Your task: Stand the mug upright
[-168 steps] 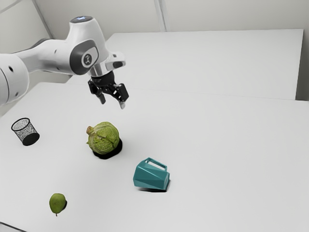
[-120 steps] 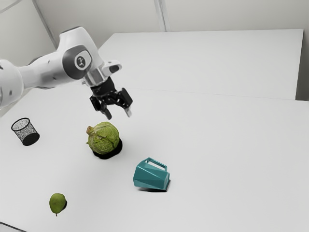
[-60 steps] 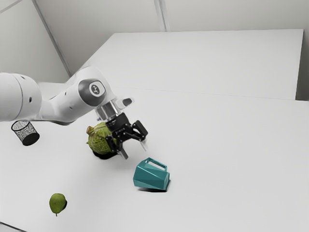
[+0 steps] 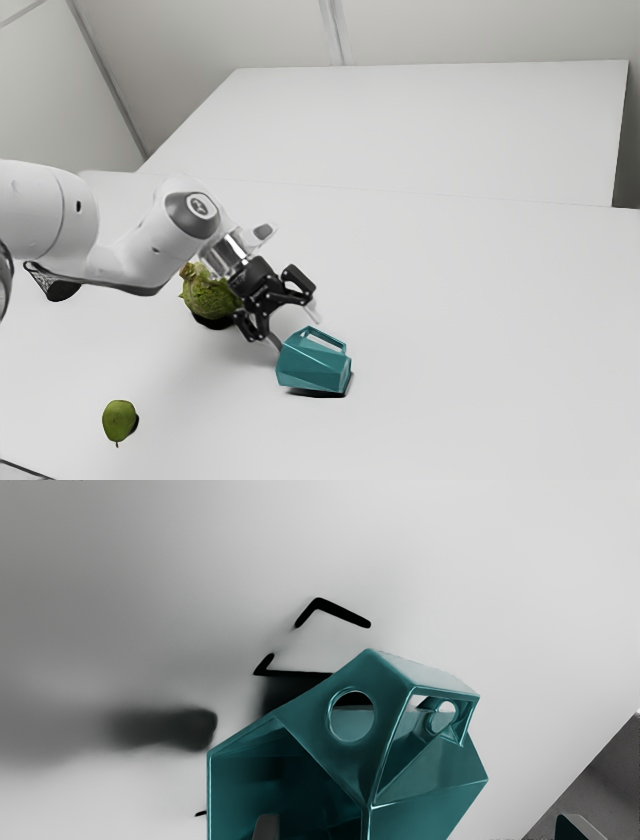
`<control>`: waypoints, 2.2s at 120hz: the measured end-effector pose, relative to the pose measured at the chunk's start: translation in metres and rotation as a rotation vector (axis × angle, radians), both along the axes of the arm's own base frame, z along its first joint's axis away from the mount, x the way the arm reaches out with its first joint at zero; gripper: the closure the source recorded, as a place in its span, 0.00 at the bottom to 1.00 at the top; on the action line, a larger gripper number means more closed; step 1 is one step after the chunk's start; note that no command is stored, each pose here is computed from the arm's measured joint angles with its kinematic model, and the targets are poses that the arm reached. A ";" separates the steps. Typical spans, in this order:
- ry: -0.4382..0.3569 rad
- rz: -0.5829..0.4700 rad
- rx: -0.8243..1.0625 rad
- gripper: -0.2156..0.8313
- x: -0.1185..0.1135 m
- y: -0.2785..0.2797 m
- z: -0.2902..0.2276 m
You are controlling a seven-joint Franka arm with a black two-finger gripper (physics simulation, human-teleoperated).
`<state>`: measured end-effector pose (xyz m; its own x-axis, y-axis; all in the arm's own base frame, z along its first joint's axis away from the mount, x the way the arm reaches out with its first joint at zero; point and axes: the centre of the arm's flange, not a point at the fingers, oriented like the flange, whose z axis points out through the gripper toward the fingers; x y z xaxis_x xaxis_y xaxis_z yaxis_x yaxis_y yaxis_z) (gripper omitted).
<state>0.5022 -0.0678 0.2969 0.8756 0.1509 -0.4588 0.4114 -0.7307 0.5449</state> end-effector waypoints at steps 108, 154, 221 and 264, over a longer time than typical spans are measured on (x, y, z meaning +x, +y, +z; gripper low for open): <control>-0.100 -0.095 -0.065 0.86 -0.012 -0.014 0.009; -0.174 -0.130 -0.092 0.95 -0.012 -0.033 0.039; -0.483 -0.478 0.302 0.96 0.024 -0.044 0.104; -0.694 -0.585 0.462 0.96 0.045 -0.061 0.111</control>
<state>0.5476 -0.1284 0.4076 0.9195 -0.3527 0.1734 -0.3776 -0.9152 0.1406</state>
